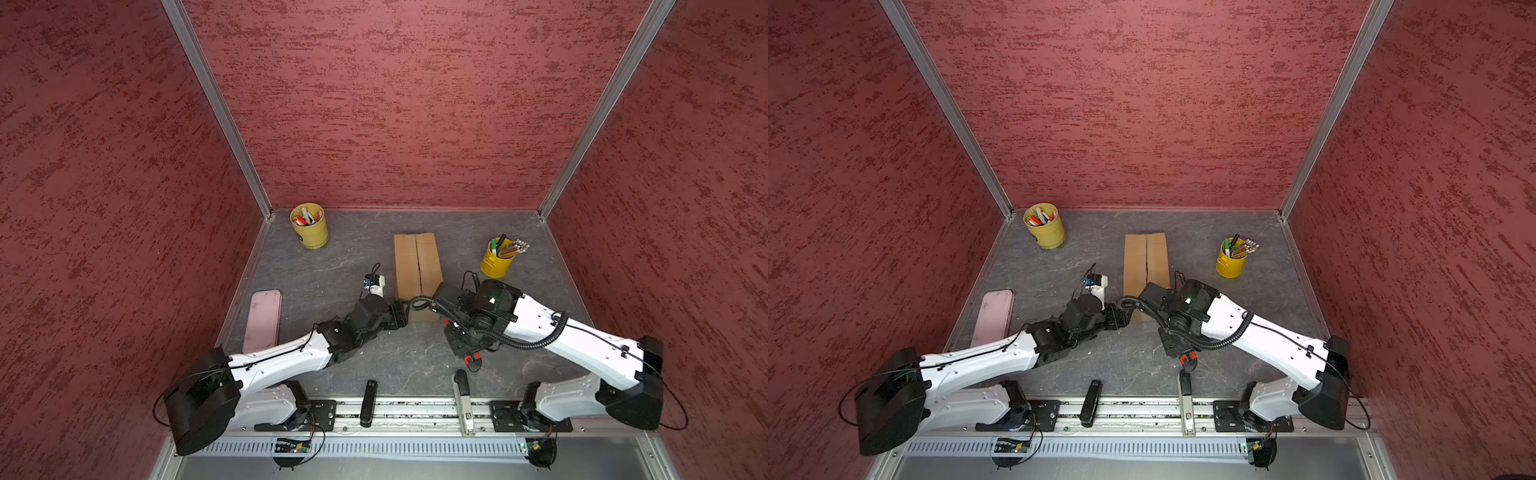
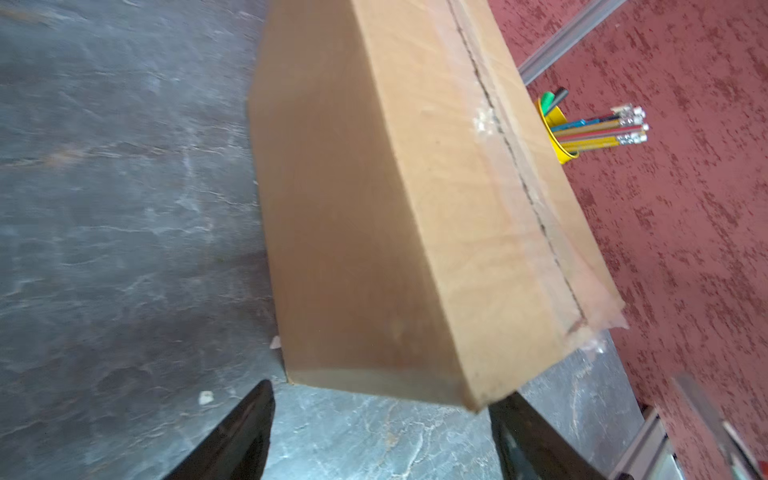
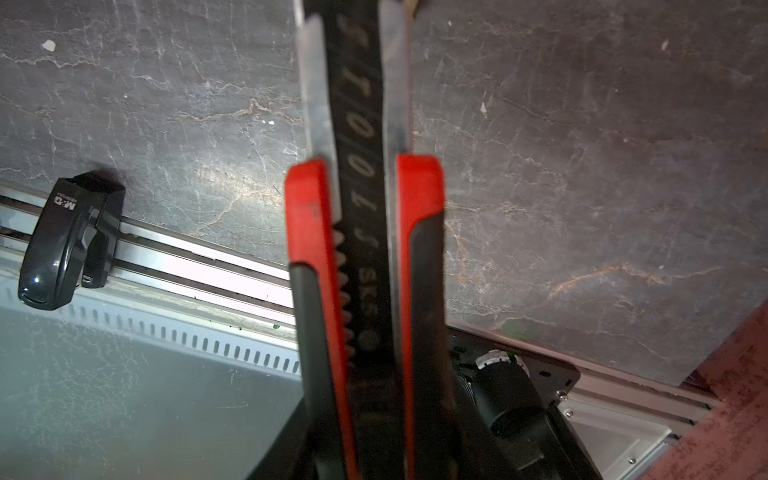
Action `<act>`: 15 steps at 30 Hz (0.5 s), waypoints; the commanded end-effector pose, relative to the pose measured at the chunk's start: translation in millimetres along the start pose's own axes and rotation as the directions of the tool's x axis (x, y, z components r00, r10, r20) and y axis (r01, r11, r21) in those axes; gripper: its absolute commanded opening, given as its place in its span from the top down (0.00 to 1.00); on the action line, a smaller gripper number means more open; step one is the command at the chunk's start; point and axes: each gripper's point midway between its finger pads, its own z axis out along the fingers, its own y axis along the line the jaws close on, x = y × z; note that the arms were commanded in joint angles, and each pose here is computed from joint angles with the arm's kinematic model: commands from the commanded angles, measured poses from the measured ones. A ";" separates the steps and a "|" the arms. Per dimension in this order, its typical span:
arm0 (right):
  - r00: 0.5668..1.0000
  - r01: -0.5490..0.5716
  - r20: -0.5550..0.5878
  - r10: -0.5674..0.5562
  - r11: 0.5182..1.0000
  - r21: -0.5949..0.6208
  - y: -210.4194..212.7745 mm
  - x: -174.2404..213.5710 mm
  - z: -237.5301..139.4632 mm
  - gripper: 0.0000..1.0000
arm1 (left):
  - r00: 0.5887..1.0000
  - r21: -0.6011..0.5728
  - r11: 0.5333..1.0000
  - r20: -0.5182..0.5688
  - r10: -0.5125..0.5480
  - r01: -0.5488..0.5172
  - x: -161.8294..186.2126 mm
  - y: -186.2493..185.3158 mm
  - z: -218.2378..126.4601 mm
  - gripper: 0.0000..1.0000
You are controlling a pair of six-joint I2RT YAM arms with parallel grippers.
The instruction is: Unpack the express box
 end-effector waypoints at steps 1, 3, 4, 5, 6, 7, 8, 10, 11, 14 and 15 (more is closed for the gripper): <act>0.997 -0.038 0.073 0.036 0.999 0.022 -10.3 -7.3 -14.9 1.00 | 0.999 -0.055 0.998 0.029 -0.028 0.029 -9.3 20.4 -6.5 0.19; 0.994 -0.057 0.093 0.055 0.998 0.020 -14.0 -11.7 -16.4 1.00 | 0.998 -0.069 0.997 0.044 -0.038 0.041 -15.3 27.7 -10.5 0.19; 0.992 -0.070 0.104 0.068 0.997 0.020 -16.8 -14.8 -16.7 1.00 | 0.998 -0.076 0.996 0.049 -0.043 0.047 -17.8 31.5 -12.6 0.19; 0.990 -0.084 0.118 0.081 0.996 0.016 -19.5 -18.6 -16.8 1.00 | 0.997 -0.083 0.995 0.054 -0.048 0.053 -20.8 34.9 -15.1 0.19; 0.987 -0.095 0.130 0.093 0.995 0.010 -21.4 -23.0 -16.6 1.00 | 0.997 -0.087 0.995 0.057 -0.052 0.057 -23.4 37.0 -17.1 0.19; 0.984 -0.109 0.142 0.107 0.994 0.006 -24.1 -28.2 -15.4 1.00 | 0.997 -0.091 0.994 0.059 -0.057 0.062 -25.5 39.8 -19.5 0.18; 0.982 -0.120 0.151 0.118 0.993 0.004 -26.8 -33.1 -13.1 1.00 | 0.996 -0.095 0.993 0.060 -0.058 0.064 -27.7 41.9 -21.6 0.18; 0.973 -0.150 0.174 0.149 0.989 -0.005 -33.8 -44.9 -8.7 1.00 | 0.996 -0.102 0.992 0.062 -0.064 0.070 -31.6 44.9 -25.5 0.18; 0.968 -0.166 0.186 0.167 0.986 -0.018 -36.3 -52.0 -5.8 1.00 | 0.996 -0.102 0.992 0.062 -0.065 0.071 -33.6 45.7 -27.4 0.17; 0.953 -0.202 0.218 0.209 0.978 -0.054 -42.9 -72.2 1.7 1.00 | 0.996 -0.105 0.992 0.057 -0.070 0.076 -39.2 48.5 -30.9 0.13; 0.951 -0.207 0.222 0.214 0.977 -0.054 -45.0 -77.3 4.7 1.00 | 0.996 -0.106 0.991 0.056 -0.071 0.076 -41.1 49.3 -31.8 0.10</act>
